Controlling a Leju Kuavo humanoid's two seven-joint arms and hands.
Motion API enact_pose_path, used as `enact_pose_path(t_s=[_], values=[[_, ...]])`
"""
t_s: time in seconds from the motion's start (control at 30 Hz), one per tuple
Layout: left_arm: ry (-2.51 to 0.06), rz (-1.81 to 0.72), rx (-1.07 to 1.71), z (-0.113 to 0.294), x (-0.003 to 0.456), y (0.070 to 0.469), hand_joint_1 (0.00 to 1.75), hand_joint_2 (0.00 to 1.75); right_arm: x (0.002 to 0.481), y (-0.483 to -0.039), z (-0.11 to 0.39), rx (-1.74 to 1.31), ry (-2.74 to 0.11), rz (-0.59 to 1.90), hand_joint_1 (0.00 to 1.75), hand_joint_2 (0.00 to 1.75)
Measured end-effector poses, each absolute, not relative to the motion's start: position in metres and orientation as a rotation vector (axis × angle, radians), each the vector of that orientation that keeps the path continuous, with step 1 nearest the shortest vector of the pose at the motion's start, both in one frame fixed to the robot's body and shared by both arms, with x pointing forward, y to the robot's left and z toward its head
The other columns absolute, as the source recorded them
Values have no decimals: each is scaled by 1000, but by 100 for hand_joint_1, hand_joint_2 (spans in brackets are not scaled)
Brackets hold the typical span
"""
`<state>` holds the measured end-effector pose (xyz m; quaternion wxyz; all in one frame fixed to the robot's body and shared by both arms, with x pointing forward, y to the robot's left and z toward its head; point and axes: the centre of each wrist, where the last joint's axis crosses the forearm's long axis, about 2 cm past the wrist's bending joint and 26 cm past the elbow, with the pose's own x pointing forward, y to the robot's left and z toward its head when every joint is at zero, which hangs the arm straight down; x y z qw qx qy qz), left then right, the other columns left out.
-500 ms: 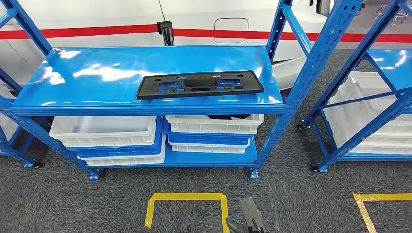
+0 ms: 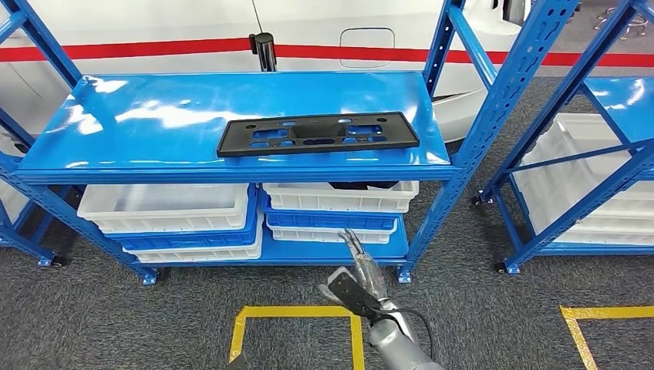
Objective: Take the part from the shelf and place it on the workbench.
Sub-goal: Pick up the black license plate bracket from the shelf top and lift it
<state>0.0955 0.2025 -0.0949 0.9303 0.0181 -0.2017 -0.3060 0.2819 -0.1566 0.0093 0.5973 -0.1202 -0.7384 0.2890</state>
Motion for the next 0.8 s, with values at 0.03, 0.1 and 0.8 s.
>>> enact_pose_path(t_s=[0.03, 0.1, 0.8], values=[[-414, -631, 35, -95, 96, 202, 0, 175, 287, -153, 15, -297, -1750, 706, 0, 175], [-415, -640, 34, -94, 98, 202, 0, 175, 297, -147, 27, -335, -1819, 772, 0, 175], [-405, -652, 54, -94, 100, 201, 0, 175, 315, -118, 131, -811, -2350, 995, 0, 175]])
